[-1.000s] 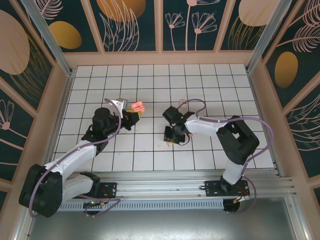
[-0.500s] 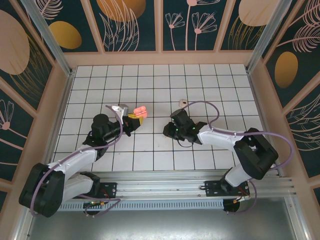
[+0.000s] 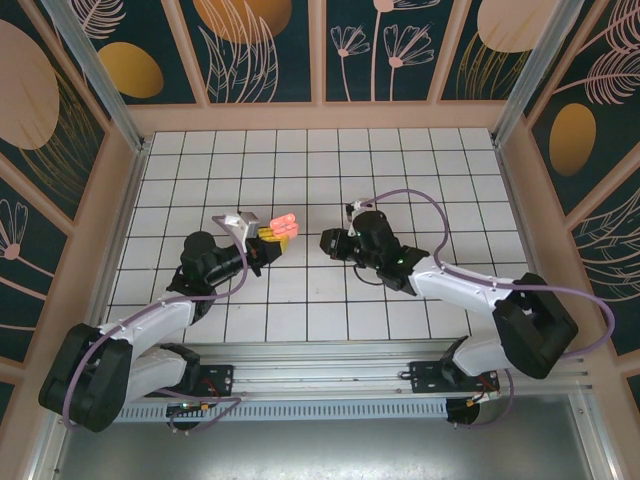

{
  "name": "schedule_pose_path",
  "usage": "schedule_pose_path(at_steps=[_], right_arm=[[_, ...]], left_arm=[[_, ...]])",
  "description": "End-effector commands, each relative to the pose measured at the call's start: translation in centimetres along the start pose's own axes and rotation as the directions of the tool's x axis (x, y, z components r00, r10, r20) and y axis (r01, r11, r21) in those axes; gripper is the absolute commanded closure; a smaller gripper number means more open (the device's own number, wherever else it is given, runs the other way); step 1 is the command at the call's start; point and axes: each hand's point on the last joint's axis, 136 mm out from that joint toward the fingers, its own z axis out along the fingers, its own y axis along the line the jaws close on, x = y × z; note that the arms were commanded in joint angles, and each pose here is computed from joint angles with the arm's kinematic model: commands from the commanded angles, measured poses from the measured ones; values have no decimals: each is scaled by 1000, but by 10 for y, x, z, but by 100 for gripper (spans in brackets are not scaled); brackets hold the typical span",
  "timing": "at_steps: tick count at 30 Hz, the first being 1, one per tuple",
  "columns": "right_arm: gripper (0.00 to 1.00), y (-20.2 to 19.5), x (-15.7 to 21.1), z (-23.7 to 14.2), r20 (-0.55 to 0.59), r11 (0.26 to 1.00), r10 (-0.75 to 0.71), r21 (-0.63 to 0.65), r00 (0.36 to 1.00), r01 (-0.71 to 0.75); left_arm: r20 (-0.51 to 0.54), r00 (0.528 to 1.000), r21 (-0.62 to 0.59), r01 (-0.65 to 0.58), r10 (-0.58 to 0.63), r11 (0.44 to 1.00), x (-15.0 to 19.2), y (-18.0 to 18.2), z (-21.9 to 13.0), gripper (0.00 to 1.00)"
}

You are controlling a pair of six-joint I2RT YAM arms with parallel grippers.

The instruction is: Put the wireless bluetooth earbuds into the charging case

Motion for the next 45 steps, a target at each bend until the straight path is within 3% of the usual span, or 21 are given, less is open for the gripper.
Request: schedule_pose_path(at_steps=[1, 18, 28, 45], right_arm=[[76, 29, -25, -14, 122, 991, -72, -107, 990, 85], [76, 111, -77, -63, 344, 898, -184, -323, 921, 300], [76, 137, -75, -73, 378, 852, -195, -393, 905, 347], [76, 143, -62, -57, 372, 847, -194, -403, 907, 347]], left_arm=[[54, 995, 45, -91, 88, 995, -11, -9, -2, 89], [62, 973, 71, -226, 222, 972, -21, -18, 5, 89], [44, 954, 76, -299, 296, 951, -26, -20, 17, 89], [93, 953, 79, -295, 288, 952, -42, -28, 22, 89]])
